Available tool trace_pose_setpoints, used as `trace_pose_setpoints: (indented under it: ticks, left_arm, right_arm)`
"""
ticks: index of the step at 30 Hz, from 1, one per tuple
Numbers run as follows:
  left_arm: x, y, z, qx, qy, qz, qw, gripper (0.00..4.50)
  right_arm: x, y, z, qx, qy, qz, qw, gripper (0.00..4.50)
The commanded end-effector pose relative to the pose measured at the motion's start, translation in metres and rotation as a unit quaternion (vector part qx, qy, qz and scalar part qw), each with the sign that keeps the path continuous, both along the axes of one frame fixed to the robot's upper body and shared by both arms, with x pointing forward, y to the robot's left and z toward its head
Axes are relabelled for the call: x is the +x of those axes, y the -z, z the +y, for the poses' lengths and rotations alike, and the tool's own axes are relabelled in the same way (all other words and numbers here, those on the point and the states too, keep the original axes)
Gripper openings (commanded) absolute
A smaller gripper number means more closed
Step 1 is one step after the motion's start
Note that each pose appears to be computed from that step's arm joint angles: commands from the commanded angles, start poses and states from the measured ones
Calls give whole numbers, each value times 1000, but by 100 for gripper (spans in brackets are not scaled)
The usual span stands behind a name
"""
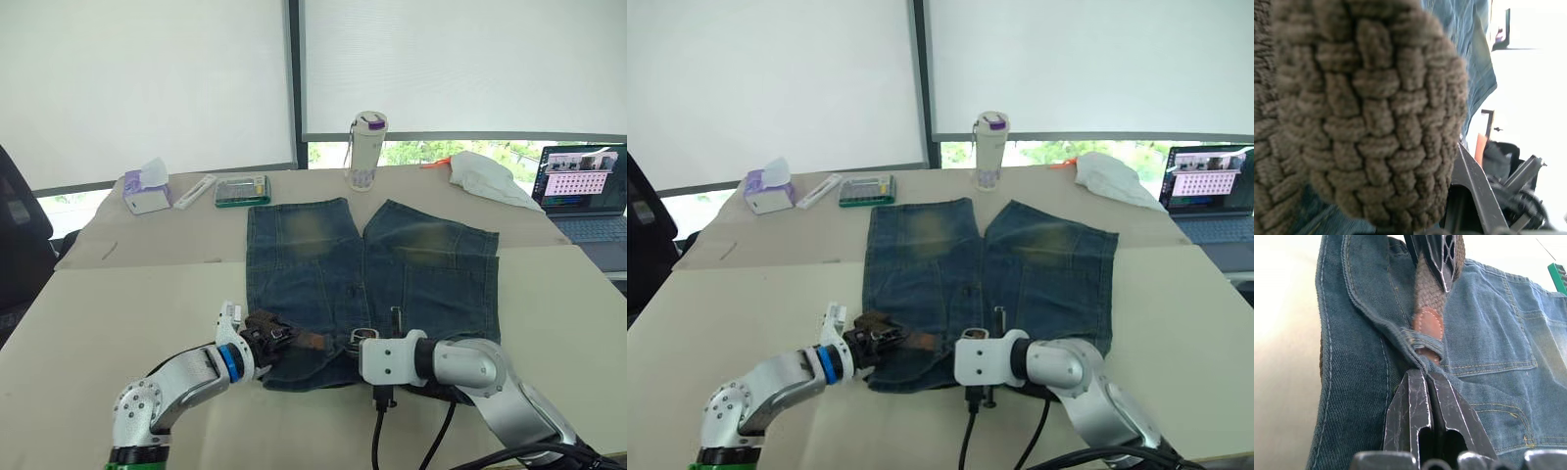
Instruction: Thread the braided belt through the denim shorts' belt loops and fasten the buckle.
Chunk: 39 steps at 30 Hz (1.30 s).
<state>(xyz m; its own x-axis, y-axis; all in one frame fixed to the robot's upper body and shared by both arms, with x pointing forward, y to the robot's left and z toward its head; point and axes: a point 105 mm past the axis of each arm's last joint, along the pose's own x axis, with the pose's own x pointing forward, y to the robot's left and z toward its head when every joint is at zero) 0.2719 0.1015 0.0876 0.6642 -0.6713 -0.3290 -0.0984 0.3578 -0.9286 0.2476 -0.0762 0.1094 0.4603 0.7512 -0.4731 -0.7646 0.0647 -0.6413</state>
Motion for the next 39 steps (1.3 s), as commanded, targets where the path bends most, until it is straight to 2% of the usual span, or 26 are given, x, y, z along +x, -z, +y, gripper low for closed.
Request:
trace_pose_setpoints:
  ticks: [1,10,14,18,24,28,31,39]
  left_arm:
    - [1,-7,-4,-18,-3,-7,1000,0]
    - [-16,-2,-46,-47,128,-14,991,0]
    - [-6,-8,-54,-101,89,1,991,0]
    - [1,-14,-52,-127,62,2,990,0]
    - [-3,-6,-51,-103,92,8,990,0]
    - [-17,15,-41,-9,166,19,986,0]
    - [-22,21,-37,24,196,23,980,0]
    - [-17,19,-38,7,216,22,976,0]
  right_arm:
    - [-4,-21,9,41,-4,-18,999,2]
    - [-2,-16,7,47,14,7,999,2]
    - [-5,-12,0,34,24,14,999,2]
    - [-8,-1,-16,14,65,33,997,2]
    - [-11,8,-29,0,107,56,993,2]
    - [-17,10,-36,-18,113,67,991,2]
    - [-21,15,-36,-23,115,84,990,2]
    - [-31,25,-30,-23,114,120,986,2]
